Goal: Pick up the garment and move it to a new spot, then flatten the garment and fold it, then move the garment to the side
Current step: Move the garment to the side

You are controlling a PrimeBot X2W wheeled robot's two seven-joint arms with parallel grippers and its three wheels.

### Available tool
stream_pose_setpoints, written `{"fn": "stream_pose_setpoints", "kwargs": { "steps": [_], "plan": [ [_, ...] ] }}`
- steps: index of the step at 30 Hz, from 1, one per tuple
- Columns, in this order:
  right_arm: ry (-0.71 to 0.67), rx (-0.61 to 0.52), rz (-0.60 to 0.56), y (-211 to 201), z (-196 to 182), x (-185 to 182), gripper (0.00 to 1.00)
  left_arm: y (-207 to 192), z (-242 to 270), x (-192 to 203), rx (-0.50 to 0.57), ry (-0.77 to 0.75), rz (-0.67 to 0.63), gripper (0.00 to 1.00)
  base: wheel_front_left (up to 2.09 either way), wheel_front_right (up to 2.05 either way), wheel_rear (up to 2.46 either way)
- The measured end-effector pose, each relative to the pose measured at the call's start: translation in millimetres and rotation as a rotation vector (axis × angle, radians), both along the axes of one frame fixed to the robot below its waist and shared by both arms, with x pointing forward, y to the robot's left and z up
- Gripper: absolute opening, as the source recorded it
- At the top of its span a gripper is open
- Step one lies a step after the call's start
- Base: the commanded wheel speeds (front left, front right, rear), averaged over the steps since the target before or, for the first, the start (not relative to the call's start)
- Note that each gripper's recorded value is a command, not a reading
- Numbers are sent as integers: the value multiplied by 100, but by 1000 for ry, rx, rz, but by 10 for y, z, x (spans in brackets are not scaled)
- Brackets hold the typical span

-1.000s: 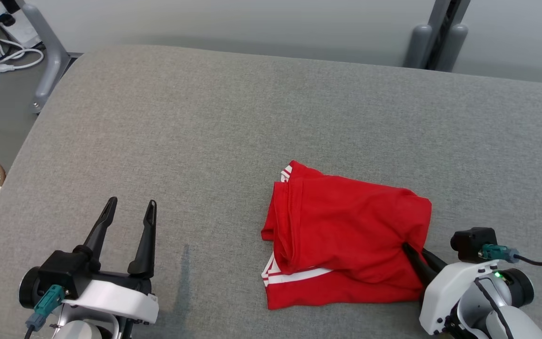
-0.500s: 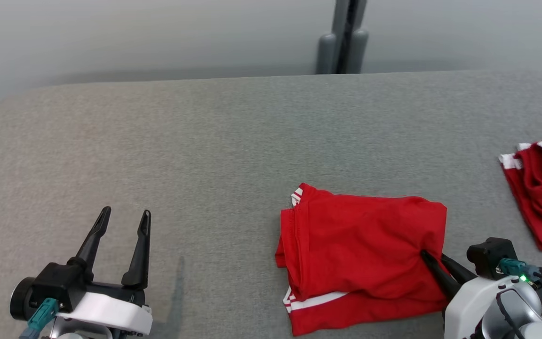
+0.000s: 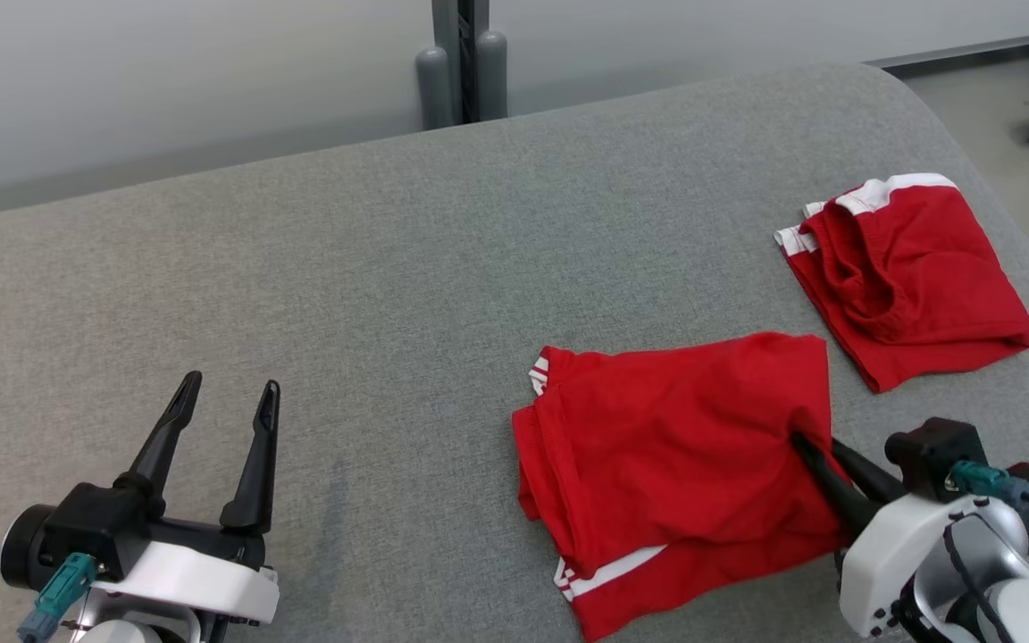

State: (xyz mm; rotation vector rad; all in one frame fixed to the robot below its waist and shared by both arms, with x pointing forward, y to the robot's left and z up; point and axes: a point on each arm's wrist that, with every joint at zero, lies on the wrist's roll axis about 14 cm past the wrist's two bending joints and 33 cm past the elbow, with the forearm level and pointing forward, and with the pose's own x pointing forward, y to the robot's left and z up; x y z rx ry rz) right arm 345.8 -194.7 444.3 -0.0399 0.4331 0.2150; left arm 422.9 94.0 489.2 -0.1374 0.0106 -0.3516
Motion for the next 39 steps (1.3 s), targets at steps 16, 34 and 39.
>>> {"fn": "stream_pose_setpoints", "kwargs": {
  "steps": [16,34,39],
  "plan": [
    [-181,-130,-141,-906,402,1090,0,-212,-207,379,10,17,-92,100,0,0,0],
    [-113,-273,-407,-2073,10,1392,85,-198,-612,612,32,82,-124,100,0,0,0],
    [-79,-318,-446,-2248,-61,1325,100,-216,-629,638,29,81,-127,100,0,0,0]
  ]
}}
